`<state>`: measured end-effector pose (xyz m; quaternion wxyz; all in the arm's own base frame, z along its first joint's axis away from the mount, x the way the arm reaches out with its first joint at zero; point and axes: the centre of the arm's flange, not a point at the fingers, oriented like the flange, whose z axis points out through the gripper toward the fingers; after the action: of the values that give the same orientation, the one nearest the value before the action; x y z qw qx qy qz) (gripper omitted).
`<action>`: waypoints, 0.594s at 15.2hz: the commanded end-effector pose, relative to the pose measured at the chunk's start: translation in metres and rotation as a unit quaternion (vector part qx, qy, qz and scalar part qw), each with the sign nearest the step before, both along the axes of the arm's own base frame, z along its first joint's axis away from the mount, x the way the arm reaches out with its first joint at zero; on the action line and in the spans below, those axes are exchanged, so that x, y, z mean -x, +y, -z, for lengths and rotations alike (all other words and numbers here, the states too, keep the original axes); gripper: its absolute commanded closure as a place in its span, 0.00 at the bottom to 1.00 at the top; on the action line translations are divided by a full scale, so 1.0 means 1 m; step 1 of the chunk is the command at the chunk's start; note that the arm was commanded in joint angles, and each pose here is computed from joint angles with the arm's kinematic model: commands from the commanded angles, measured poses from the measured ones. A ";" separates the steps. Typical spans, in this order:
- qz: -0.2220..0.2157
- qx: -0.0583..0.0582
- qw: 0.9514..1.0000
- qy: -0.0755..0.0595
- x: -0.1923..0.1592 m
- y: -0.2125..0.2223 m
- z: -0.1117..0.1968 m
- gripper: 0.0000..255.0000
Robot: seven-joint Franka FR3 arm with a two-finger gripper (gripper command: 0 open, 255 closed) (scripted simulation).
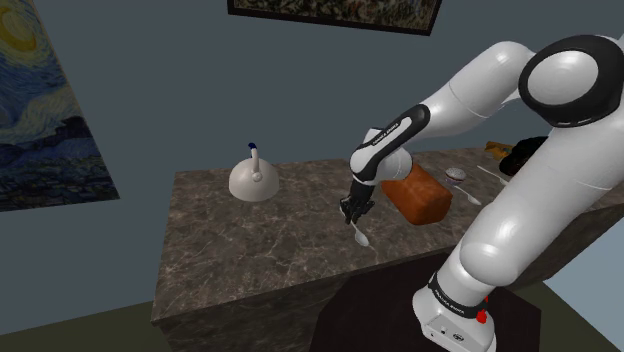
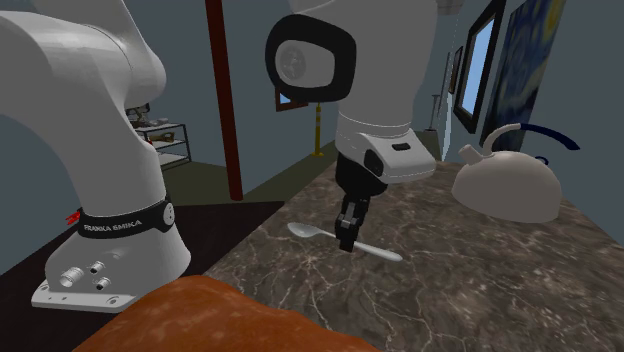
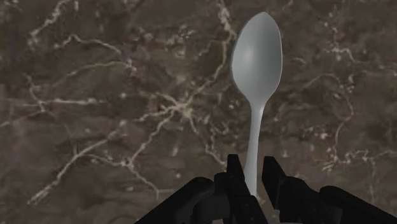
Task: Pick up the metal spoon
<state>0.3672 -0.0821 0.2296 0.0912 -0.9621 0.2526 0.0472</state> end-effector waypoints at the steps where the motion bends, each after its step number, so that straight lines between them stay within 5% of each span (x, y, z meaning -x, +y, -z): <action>1: -0.001 -0.001 1.000 0.002 0.002 0.001 -0.004 1.00; 9: -0.001 -0.001 1.000 0.002 0.002 0.001 -0.046 1.00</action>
<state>0.3662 -0.0820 0.2706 0.0913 -0.9623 0.2513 0.0495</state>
